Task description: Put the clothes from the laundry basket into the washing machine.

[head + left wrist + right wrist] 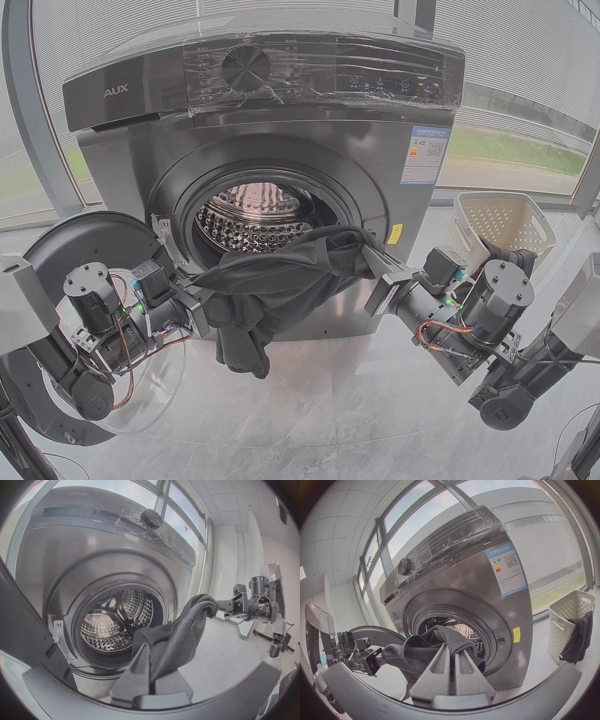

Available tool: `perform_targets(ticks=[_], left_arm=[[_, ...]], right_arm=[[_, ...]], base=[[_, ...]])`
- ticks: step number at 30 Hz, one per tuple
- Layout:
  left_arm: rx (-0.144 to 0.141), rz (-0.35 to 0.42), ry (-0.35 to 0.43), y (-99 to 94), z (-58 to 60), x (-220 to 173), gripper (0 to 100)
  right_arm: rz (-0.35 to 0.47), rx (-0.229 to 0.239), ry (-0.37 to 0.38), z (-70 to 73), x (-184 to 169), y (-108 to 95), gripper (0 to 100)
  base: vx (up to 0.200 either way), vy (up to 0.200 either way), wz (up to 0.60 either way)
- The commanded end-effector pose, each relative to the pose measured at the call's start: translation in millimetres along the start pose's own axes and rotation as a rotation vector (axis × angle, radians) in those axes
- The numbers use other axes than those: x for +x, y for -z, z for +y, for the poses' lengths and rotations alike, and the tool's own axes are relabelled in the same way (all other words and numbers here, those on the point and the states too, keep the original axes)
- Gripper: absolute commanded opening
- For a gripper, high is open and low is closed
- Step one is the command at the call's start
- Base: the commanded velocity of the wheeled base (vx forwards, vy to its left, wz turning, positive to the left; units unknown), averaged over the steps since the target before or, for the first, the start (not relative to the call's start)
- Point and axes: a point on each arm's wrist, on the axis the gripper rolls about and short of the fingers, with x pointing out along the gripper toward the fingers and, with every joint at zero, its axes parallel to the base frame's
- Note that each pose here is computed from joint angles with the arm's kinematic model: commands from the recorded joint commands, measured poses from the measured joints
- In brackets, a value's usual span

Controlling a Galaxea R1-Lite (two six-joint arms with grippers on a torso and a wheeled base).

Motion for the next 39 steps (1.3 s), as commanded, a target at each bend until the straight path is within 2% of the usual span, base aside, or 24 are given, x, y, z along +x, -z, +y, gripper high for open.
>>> perform_targets(ticks=[1, 15, 16, 24, 33, 39], left_arm=[[0.012, -0.022, 0.000, -5.7, -0.8, -3, 0], [0.018, -0.035, 0.012, -11.3, -5.4, -7, 0], [0.018, -0.037, 0.012, -11.5, -5.4, -7, 0], [0.022, -0.048, 0.012, -14.5, -5.2, -6, 0], [0.022, -0.050, 0.015, -14.9, -6.1, -6, 0], [0.022, -0.047, 0.024, -14.4, -8.8, -6, 0]], right_arm=[[-0.007, 0.001, 0.002, -0.1, 0, -2, 0], [-0.007, 0.014, 0.007, -1.3, -2, -3, 0], [-0.008, 0.014, 0.015, -3.4, -1, -3, 100], [0.000, 0.011, 0.032, -7.4, 0, 0, 100], [0.050, -0.004, 0.044, -11.3, -4, 13, 100], [0.127, -0.021, 0.023, -7.5, -13, 30, 100]], base=[[0.000, 0.000, 0.00], [0.000, 0.000, 0.00], [0.000, 0.000, 0.00], [0.000, 0.000, 0.00], [0.000, 0.000, 0.00], [0.000, 0.000, 0.00]])
